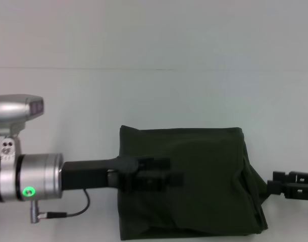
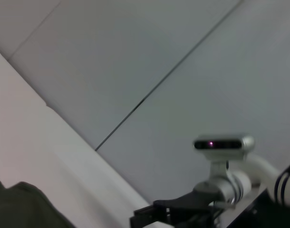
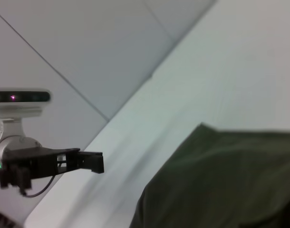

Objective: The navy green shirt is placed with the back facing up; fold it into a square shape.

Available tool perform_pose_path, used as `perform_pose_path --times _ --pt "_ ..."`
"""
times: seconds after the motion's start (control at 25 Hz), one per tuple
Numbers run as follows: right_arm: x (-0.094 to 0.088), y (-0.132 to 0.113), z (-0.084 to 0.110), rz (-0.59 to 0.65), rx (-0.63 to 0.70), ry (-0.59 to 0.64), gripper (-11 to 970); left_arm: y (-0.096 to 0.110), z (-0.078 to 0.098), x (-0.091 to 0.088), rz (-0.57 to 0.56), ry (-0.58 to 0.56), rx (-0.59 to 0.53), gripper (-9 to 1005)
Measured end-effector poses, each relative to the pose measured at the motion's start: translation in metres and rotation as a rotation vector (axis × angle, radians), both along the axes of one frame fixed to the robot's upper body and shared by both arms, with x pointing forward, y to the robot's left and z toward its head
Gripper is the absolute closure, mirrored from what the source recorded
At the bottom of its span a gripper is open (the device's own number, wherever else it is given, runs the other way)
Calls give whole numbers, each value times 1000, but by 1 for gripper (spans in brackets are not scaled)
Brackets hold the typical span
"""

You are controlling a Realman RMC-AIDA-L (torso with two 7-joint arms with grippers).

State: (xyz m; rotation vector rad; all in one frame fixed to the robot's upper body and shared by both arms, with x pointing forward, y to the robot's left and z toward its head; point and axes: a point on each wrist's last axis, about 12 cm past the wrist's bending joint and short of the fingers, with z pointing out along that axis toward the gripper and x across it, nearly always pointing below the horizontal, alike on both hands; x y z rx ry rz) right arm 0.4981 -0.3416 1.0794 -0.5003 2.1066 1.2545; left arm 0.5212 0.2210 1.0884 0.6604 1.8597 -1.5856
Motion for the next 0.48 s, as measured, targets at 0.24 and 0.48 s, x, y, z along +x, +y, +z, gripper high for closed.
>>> perform_pose_path --times 0.24,0.48 --pt "15 9 10 33 -6 227 127 32 -7 -15 -1 -168 148 32" --pt "38 21 22 8 -33 411 133 50 -10 -25 -30 -265 227 31"
